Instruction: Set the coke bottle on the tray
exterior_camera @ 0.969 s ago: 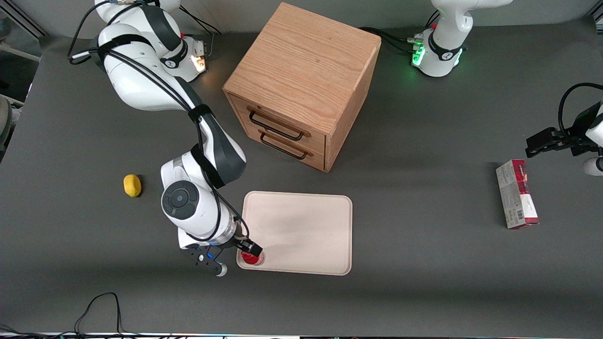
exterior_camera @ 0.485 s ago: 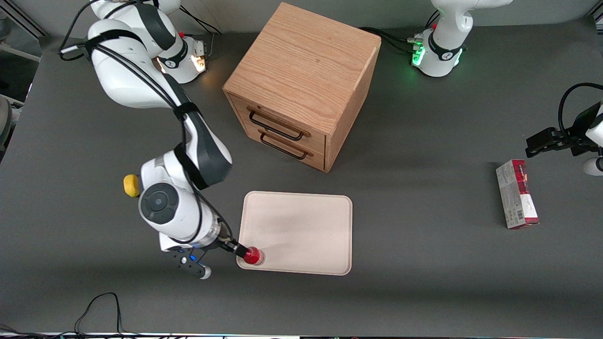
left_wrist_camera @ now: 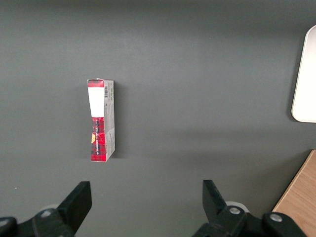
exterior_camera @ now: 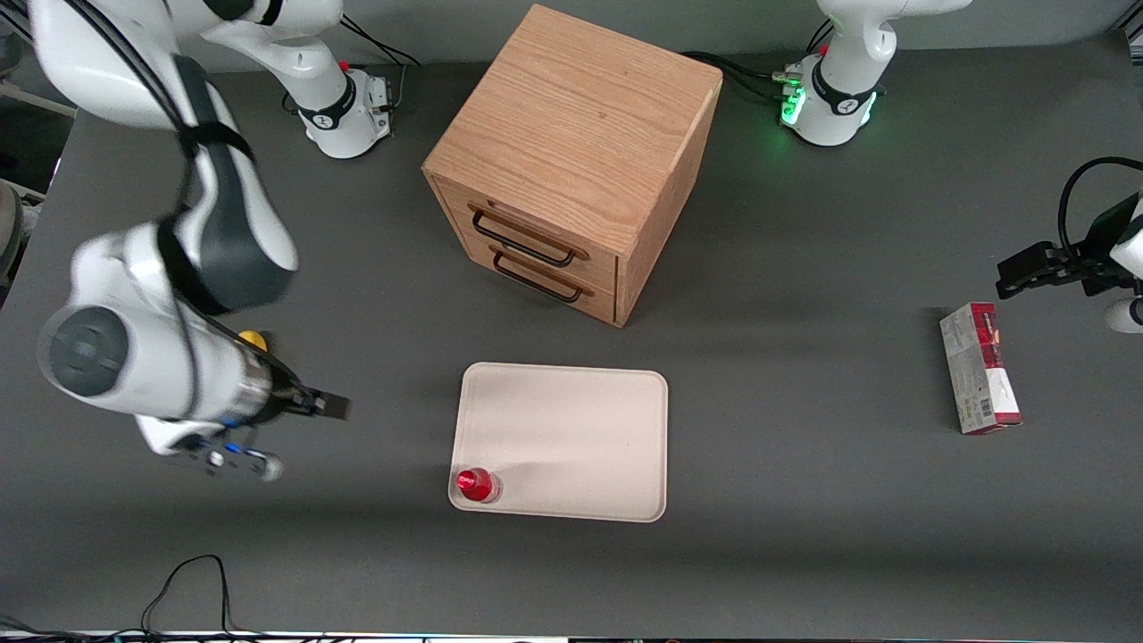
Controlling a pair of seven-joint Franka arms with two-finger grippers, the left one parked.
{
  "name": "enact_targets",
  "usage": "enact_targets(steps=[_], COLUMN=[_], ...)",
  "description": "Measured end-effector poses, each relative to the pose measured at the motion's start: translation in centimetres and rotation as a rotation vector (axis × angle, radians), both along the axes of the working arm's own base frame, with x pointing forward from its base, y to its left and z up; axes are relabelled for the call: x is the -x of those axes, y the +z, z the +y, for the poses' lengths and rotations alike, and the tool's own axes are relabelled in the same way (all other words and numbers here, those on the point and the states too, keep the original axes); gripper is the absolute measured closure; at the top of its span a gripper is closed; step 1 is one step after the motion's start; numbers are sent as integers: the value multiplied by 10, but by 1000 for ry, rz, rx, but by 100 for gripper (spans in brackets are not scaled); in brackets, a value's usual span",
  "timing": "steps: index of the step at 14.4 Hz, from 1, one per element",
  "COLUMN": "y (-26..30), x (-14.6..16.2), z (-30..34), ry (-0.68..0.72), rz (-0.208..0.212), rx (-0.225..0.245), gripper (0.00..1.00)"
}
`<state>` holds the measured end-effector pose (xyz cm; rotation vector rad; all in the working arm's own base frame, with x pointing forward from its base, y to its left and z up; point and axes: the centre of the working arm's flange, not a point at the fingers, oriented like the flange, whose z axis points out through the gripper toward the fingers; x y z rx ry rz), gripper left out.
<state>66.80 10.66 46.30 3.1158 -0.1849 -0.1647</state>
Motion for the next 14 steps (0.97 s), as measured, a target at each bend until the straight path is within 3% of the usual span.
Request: enact_targets(steps=[3,7,10,14], y=[35,89,110,122], x=[64,133,146,148], z=[-72,-119,-106,-94], ry=[115,182,211,233], rz=[23,13,-5,7], rx=[-10,-26,-28,-27], gripper=[0,0,0,0])
